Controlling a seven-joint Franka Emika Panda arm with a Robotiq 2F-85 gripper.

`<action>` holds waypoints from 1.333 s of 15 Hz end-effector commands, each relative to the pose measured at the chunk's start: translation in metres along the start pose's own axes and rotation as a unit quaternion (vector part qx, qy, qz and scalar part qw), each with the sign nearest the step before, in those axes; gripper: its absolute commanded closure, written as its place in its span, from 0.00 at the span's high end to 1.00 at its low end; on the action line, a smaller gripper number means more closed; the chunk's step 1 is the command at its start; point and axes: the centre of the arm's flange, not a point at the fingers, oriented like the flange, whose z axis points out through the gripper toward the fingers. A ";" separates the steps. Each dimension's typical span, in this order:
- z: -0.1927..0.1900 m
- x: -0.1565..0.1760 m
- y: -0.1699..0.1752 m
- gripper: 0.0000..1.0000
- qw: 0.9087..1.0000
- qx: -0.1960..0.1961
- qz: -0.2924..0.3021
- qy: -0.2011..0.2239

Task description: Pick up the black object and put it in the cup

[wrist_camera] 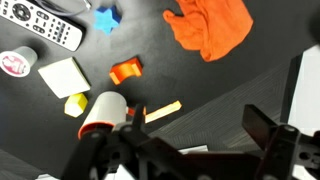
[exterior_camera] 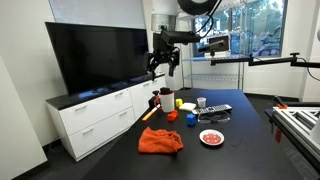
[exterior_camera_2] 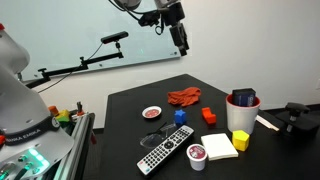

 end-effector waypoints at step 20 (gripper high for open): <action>-0.001 -0.064 0.019 1.00 0.987 -0.012 -0.146 -0.066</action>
